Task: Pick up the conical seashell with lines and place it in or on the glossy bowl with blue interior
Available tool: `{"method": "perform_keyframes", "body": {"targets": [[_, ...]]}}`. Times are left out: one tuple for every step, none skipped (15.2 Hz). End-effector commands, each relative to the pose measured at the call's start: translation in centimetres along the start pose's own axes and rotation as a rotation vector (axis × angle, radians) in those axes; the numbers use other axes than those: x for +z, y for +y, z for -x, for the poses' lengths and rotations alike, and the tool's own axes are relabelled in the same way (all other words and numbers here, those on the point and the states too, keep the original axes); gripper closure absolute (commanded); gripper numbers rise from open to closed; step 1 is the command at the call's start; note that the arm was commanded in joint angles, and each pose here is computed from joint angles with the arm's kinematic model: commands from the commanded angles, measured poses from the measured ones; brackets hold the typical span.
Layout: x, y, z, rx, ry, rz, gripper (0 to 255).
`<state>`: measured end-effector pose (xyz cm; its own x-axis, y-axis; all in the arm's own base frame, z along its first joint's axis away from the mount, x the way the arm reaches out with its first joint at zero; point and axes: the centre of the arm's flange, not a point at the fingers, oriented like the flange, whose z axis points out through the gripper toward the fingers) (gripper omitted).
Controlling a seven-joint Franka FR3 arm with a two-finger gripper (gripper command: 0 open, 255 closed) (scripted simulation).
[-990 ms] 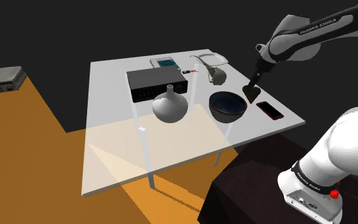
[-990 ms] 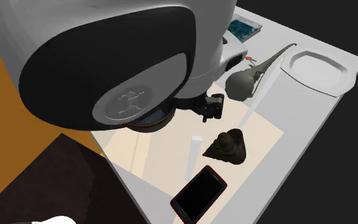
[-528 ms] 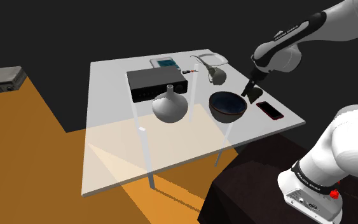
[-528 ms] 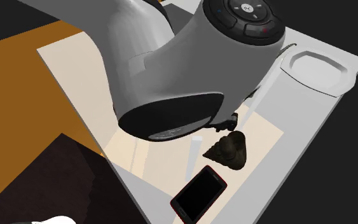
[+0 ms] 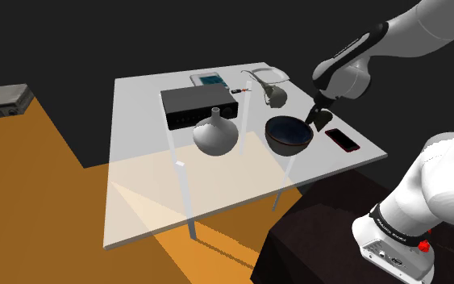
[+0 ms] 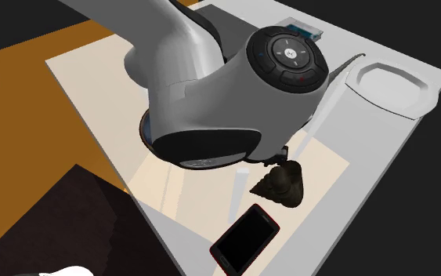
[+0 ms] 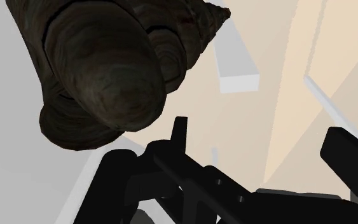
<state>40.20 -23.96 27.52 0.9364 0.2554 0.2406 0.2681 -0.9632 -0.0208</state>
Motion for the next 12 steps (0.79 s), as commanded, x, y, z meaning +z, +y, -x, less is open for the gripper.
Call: {"method": "perform_keyframes", "body": {"targets": [[0.13, -0.02, 0.01, 0.000, 0.000, 0.000, 0], [0.13, -0.02, 0.01, 0.000, 0.000, 0.000, 0], [0.13, -0.02, 0.01, 0.000, 0.000, 0.000, 0], [0.13, -0.02, 0.01, 0.000, 0.000, 0.000, 0], [0.13, -0.02, 0.01, 0.000, 0.000, 0.000, 0], [0.13, -0.02, 0.01, 0.000, 0.000, 0.000, 255], [0.13, -0.02, 0.01, 0.000, 0.000, 0.000, 255], [0.13, -0.02, 0.01, 0.000, 0.000, 0.000, 255], [0.13, -0.02, 0.01, 0.000, 0.000, 0.000, 255], [0.13, -0.02, 0.01, 0.000, 0.000, 0.000, 255], [0.13, -0.02, 0.01, 0.000, 0.000, 0.000, 255], [0.13, -0.02, 0.01, 0.000, 0.000, 0.000, 255]]}}
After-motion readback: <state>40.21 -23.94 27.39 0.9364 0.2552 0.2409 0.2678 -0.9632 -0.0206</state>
